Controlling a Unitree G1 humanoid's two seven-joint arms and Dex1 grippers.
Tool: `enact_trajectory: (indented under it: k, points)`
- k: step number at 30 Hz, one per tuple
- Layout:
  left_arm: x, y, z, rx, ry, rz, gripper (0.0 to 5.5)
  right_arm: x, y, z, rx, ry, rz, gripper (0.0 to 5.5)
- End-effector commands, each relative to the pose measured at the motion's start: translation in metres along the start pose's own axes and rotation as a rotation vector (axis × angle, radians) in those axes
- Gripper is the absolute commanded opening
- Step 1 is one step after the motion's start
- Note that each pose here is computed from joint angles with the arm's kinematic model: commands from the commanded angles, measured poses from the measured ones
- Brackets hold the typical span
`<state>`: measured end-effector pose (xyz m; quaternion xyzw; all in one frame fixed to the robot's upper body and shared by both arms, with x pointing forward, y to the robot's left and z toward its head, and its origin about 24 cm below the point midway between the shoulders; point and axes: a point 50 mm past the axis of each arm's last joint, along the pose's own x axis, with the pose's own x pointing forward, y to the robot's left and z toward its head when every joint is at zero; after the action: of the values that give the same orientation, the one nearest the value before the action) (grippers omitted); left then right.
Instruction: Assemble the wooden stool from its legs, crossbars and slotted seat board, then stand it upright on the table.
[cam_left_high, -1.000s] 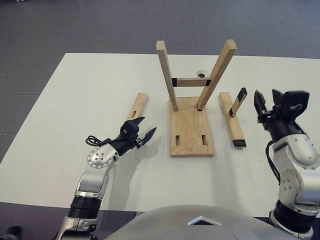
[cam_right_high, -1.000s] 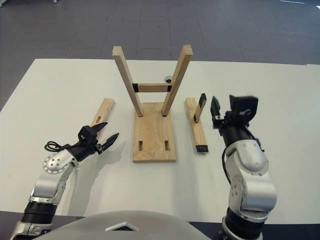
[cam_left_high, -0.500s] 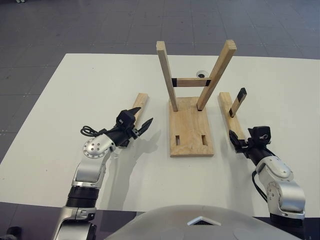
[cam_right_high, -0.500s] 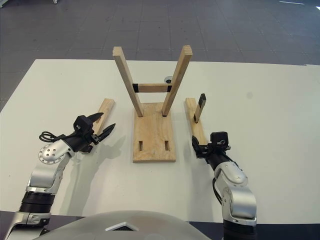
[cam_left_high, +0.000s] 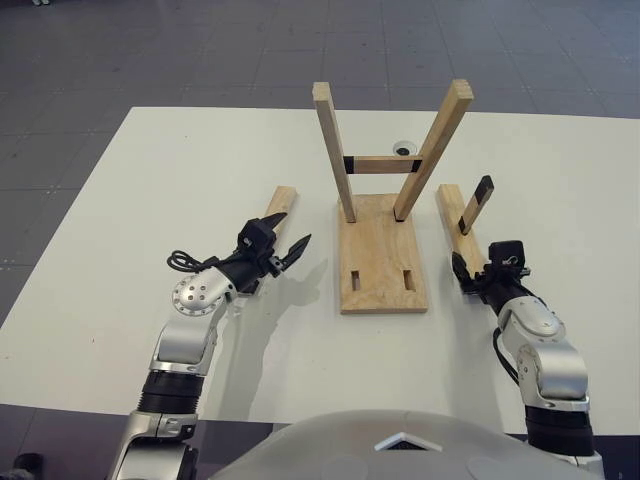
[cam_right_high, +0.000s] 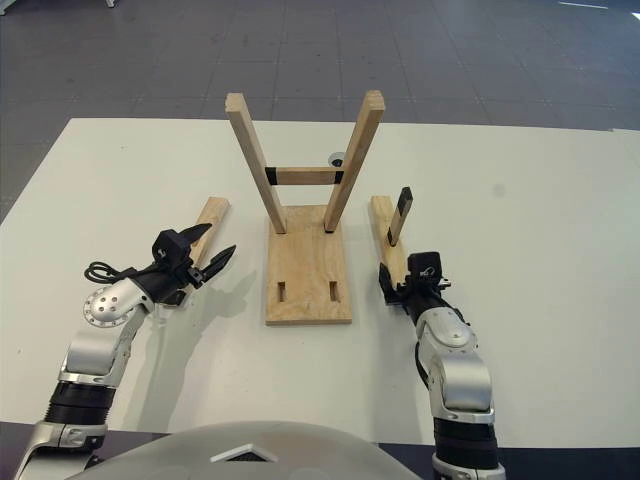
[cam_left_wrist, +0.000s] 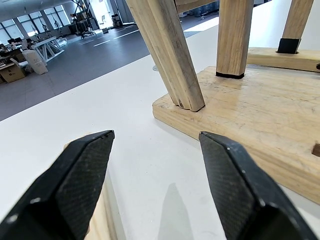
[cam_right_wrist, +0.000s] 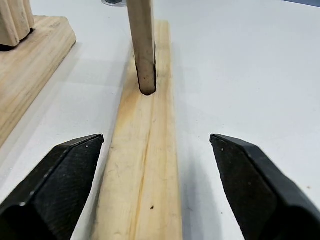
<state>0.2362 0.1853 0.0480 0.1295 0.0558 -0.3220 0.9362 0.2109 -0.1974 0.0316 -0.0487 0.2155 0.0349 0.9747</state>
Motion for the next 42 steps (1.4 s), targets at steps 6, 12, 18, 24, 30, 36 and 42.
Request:
enact_trajectory:
  k: [6,12,18,24,30,36,42]
  points:
    - [-0.001,0.0,0.003,0.017,-0.003,-0.005,3.15,-0.002,0.0,-0.009,0.012,0.053,-0.026,2.87]
    - [-0.002,0.009,0.012,0.036,-0.022,0.024,3.15,-0.003,0.001,-0.005,0.034,0.039,-0.025,2.02]
    - [0.005,0.026,0.038,0.072,-0.099,0.045,3.15,-0.001,-0.009,0.021,0.098,-0.057,-0.074,2.02]
    - [0.012,0.056,0.093,-0.305,-0.305,0.039,3.15,-0.007,-0.016,0.097,0.188,-0.391,-0.061,2.02]
    - [0.003,0.068,0.144,-0.648,-0.43,-0.226,3.15,-0.031,-0.009,0.161,0.219,-0.673,0.176,2.02]
    - [-0.01,0.046,0.17,-0.743,-0.442,-0.512,4.02,-0.056,0.015,0.19,0.201,-0.733,0.562,2.01]
    - [-0.009,0.037,0.18,-0.81,-0.469,-0.626,4.42,-0.06,0.044,0.181,0.238,-0.62,0.878,2.01]
